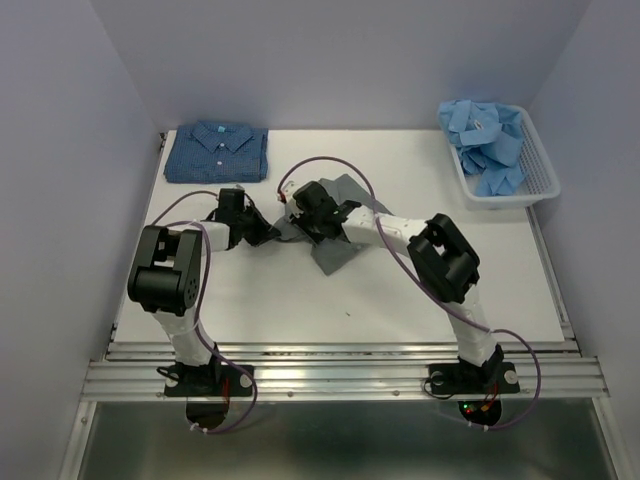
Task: Fold and stack the long sleeve shirts
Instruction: Neatly place the folded shirt to the corner
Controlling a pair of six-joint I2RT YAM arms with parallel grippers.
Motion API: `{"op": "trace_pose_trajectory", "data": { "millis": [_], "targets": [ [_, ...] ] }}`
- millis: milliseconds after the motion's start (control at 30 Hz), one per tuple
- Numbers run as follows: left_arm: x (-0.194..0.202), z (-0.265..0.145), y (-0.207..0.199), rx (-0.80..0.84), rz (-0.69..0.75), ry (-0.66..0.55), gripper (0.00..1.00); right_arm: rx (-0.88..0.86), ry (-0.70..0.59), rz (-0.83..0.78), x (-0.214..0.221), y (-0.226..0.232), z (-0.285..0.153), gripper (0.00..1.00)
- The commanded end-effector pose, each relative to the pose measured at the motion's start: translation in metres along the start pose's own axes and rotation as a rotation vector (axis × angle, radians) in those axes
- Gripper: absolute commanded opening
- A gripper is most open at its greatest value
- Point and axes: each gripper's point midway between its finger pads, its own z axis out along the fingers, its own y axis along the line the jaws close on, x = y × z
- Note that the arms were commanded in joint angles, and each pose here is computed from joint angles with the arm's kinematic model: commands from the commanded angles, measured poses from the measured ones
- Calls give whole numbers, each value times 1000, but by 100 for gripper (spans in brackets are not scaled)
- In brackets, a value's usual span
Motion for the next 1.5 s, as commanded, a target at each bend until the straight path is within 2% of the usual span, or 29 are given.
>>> {"op": "trace_pose_trajectory", "data": {
  "millis": [0, 100, 200, 367, 500, 633, 733, 967, 1167, 1267, 1300, 1333, 1367, 1433, 1467],
  "targets": [
    [-13, -2, -23, 86, 24, -16, 0, 48, -139, 41, -41, -12, -26, 24],
    [-13, -3, -28, 107, 42, -14, 0, 39, -183, 97, -50, -12, -40, 10],
    [-6, -8, -37, 162, 45, 8, 0, 44, -221, 122, -59, -15, -49, 5],
    [0, -26, -68, 231, 73, -16, 0, 132, -279, 268, -77, -35, -75, 5],
    [10, -43, -99, 298, 95, -24, 0, 140, -318, 369, -87, -39, -90, 6],
    [20, -58, -129, 355, 122, -38, 0, 129, -347, 392, -95, -41, -106, 6],
    [27, -59, -136, 348, 135, -38, 0, 146, -372, 420, -97, -47, -122, 6],
    [83, -39, -141, 331, 168, 99, 0, 105, -365, 404, -90, -40, -127, 7],
    [139, -36, -179, 431, 259, 241, 0, 132, -327, 407, -72, -42, -128, 8],
    [166, -37, -169, 413, 304, 318, 0, 156, -290, 413, -59, -44, -130, 8],
    [170, -38, -164, 399, 312, 330, 6, 149, -282, 411, -55, -42, -130, 8],
    [174, -41, -155, 381, 316, 341, 16, 138, -258, 410, -43, -38, -128, 8],
    [175, -44, -152, 375, 320, 339, 38, 105, -243, 405, -36, -31, -127, 8],
    [175, -50, -146, 361, 321, 329, 60, 79, -182, 400, -8, -20, -119, 8],
    [172, -58, -148, 359, 337, 310, 77, 63, -173, 408, -1, -16, -121, 9]
  ]
}}
